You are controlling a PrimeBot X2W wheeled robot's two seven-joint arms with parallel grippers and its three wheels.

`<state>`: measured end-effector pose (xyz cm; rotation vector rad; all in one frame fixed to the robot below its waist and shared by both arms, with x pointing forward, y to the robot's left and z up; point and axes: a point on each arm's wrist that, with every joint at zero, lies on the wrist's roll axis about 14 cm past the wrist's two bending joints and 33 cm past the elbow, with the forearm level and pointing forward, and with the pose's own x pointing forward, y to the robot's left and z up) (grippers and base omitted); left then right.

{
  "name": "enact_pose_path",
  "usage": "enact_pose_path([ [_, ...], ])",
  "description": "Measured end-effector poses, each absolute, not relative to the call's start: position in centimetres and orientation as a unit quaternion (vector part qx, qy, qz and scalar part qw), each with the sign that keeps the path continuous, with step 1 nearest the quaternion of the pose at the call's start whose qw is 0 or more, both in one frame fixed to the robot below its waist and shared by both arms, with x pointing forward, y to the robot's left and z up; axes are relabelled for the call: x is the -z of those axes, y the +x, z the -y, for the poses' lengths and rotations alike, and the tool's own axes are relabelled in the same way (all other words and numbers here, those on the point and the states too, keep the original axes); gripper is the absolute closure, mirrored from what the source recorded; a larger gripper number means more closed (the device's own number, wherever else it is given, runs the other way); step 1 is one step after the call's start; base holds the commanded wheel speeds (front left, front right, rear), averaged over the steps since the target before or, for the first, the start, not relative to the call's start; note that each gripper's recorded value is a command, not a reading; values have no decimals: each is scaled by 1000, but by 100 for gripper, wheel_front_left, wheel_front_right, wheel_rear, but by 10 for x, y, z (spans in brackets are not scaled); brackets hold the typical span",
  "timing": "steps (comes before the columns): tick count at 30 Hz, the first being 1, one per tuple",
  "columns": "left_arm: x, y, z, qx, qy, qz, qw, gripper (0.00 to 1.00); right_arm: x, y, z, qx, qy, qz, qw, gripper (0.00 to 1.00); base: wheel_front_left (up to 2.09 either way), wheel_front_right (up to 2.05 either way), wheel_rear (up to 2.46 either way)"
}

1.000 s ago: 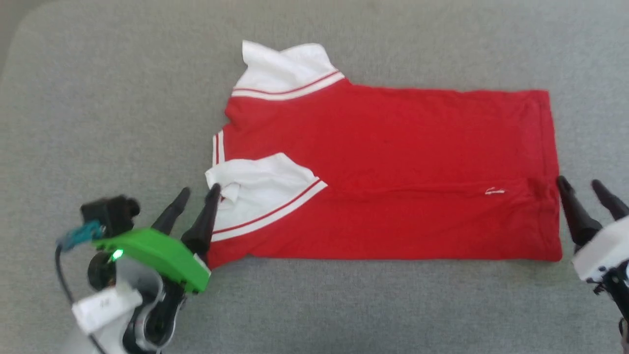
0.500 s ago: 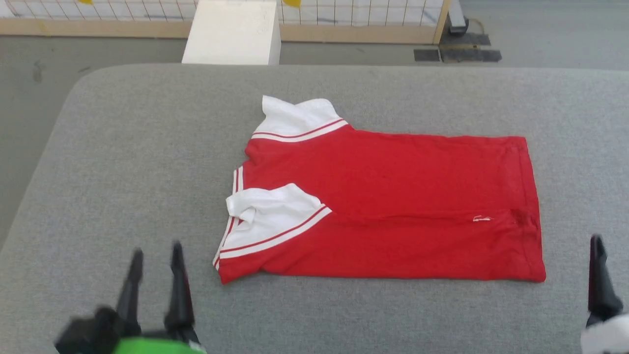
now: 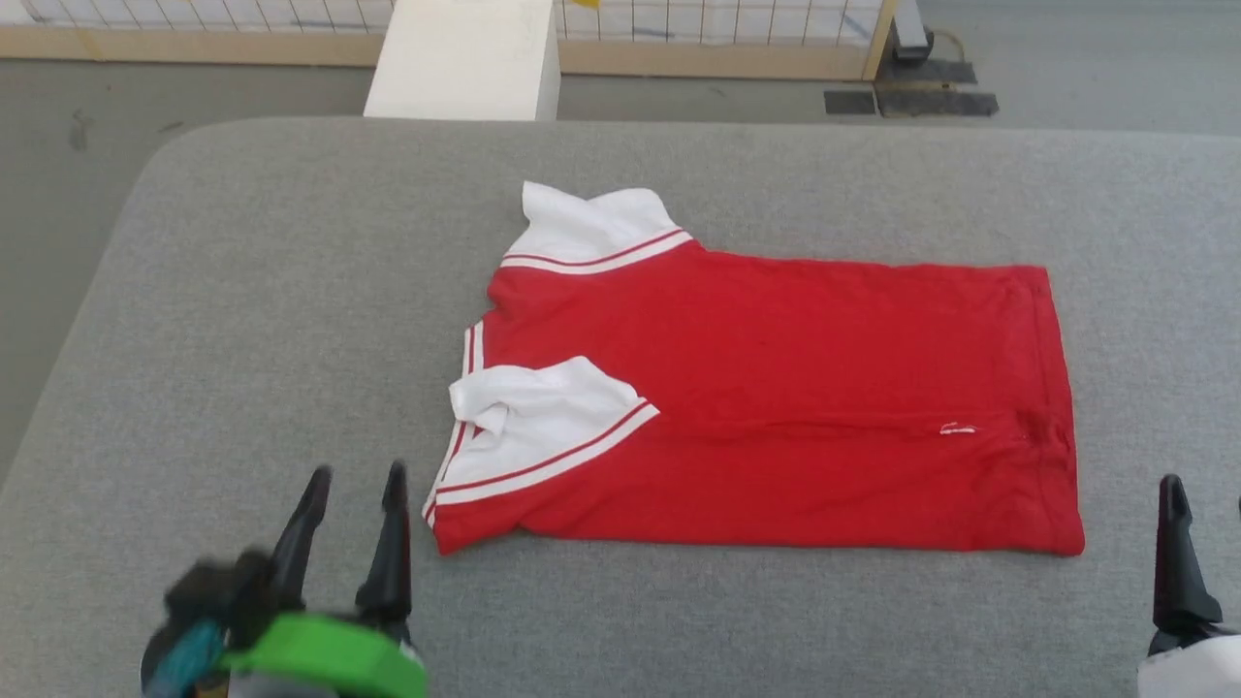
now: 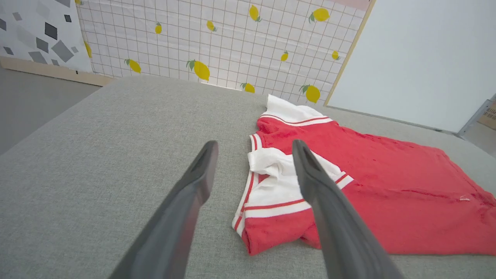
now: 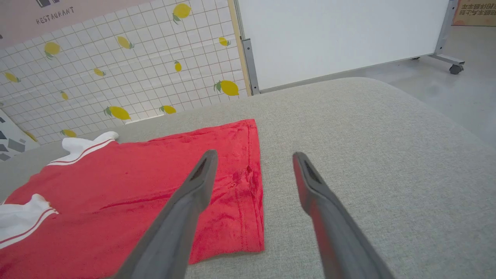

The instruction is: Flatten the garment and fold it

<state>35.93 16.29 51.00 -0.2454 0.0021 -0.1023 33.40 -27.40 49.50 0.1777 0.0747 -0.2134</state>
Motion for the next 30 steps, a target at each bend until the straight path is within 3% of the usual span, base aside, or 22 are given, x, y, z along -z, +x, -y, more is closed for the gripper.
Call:
enact_pose_path([
  [7,-456,376,-136,123,-79,-166,975,0,-487,337,274,110,90,-48,989,0,0,0,0],
  [15,-393,378,-136,136,-40,-318,937,0,-478,332,285,131,90,-59,986,0,0,0,0],
  [20,-376,379,-132,139,-43,-371,917,0,-474,327,291,143,87,-65,984,0,0,0,0],
  [21,-373,379,-130,145,-46,-381,912,24,-474,327,292,144,87,-66,983,0,0,0,0],
  [22,-373,379,-128,149,-50,-384,910,84,-474,326,292,145,86,-66,983,0,0,0,0],
  [23,-373,380,-126,153,-56,-386,908,100,-475,327,292,145,84,-66,984,0,0,0,0],
  [30,-377,380,-114,166,-93,-375,907,100,-498,349,278,113,58,-55,990,0,0,0,0],
])
